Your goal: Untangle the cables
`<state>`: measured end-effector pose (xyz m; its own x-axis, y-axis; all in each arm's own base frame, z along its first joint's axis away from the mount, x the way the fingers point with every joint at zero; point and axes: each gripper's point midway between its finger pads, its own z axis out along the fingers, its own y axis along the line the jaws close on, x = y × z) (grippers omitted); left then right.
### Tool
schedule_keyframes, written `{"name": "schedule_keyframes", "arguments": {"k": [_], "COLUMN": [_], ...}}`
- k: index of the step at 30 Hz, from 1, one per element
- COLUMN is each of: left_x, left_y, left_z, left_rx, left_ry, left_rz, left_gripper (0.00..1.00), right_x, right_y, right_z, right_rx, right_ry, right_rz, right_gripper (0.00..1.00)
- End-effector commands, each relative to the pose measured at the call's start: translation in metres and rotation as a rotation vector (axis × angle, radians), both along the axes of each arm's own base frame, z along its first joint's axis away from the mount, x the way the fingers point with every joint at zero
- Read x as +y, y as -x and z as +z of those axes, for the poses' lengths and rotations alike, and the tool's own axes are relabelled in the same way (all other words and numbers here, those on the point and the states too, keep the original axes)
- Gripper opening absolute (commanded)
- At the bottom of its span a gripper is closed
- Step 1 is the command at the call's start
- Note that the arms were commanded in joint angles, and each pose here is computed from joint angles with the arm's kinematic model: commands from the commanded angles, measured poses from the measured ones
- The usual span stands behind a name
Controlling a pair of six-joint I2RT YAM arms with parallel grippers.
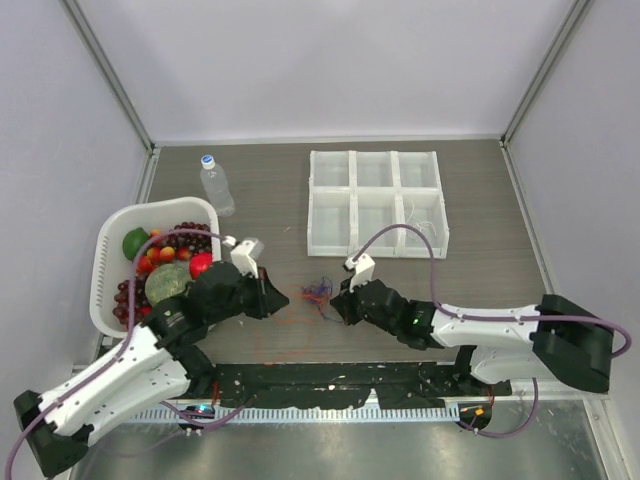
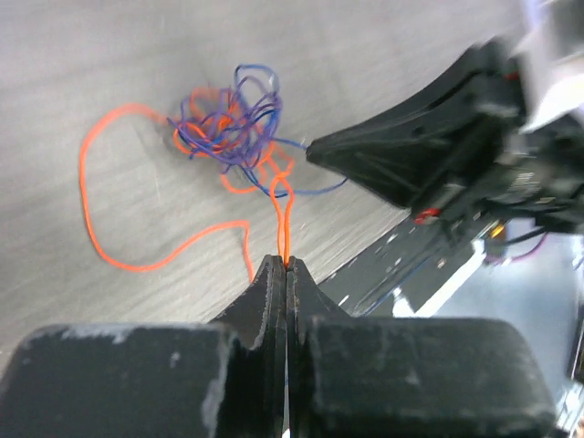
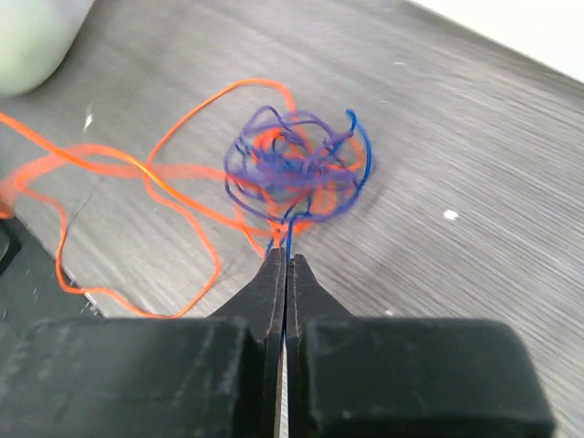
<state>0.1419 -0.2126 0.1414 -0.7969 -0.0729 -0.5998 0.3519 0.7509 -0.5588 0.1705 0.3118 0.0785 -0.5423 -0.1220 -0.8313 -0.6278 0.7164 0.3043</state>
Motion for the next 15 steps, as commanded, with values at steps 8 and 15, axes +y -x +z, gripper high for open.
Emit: {"name": "schedule_keyframes", "arguments": {"k": [8, 15], "left_x": [0.053, 0.066], "left_y": [-0.02, -0.005], "left_z": [0.187, 0.298], "left_rx": [-0.515, -0.706], "left_ry": [0.2, 0.388], "left_rz": [0.192, 0.197], "left_gripper": [0.0, 0.0], "right_x": [-0.118, -0.186], "right_y": [-0.018, -0.011], "right_z": [-0.014, -0.012], "right_rx": [0.043, 0.093], "right_ry": [-0.019, -0.055], "right_rz": [-0.586, -0.908], "right_gripper": [0.01, 0.01]}}
